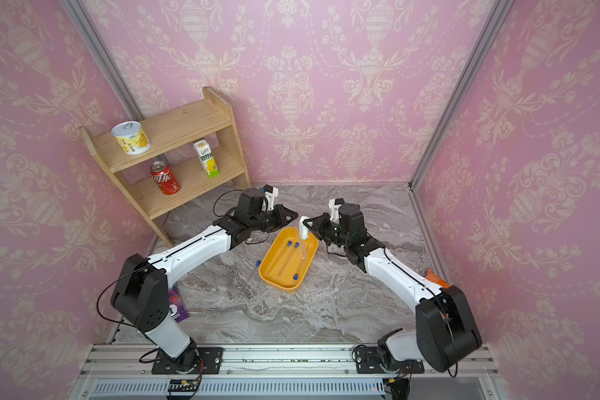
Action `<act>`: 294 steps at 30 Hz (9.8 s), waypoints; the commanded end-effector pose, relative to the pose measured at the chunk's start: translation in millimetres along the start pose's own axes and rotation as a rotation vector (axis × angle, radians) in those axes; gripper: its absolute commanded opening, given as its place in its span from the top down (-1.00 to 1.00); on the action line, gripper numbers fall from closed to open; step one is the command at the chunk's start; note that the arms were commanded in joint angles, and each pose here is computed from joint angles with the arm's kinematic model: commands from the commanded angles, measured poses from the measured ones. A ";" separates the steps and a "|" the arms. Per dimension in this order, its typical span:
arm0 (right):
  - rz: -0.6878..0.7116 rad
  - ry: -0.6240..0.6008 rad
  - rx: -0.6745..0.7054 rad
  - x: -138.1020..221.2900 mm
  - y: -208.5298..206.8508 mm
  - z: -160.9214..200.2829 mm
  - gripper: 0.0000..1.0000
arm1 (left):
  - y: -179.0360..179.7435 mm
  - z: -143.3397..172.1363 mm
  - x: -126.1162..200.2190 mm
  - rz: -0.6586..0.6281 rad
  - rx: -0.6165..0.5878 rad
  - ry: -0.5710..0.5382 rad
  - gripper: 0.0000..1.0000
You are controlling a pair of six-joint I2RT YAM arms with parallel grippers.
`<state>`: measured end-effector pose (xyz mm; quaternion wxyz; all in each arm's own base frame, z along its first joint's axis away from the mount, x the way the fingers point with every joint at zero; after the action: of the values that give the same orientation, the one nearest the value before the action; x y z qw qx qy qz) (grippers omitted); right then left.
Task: Wipe the exteriors of test tubes
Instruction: Wipe the dirt from the test tube, then place the test tube in the storage box, then pick up the test tube at the center of the board.
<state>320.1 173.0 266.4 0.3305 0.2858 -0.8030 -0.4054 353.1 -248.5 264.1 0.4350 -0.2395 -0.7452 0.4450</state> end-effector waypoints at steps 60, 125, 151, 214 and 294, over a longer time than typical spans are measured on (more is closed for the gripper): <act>0.219 0.070 0.160 132.5 -24.7 64.7 1.00 | 41.5 -1.3 6.5 -0.381 -0.210 0.124 0.69; 0.164 0.015 -0.044 168.2 -103.6 78.4 1.00 | 80.1 46.6 -123.9 -0.770 -0.493 0.272 0.48; 0.176 0.019 -0.028 175.1 -95.5 57.8 1.00 | 20.7 29.6 0.0 -0.672 -0.510 0.037 -0.37; 0.207 0.205 -0.016 159.7 -98.8 70.6 1.00 | 176.3 13.1 22.6 -0.797 -0.186 0.289 0.25; 0.204 0.204 -0.022 161.2 -100.2 75.9 1.00 | 184.2 31.0 15.3 -1.050 -0.261 0.372 0.78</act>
<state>182.1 38.7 192.5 0.4564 0.2323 -0.7833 -0.3523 319.3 -165.4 108.3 0.6721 0.0202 -0.7387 0.0473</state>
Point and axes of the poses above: each gripper's point midway between its finger pads, its own x axis back along the fingers, its own y axis along the line the jaws close on, z = x × y, the point moved 9 cm from there along x, back along the fingers, and after that the axes turned 13 degrees about x, right-handed, at the moved point
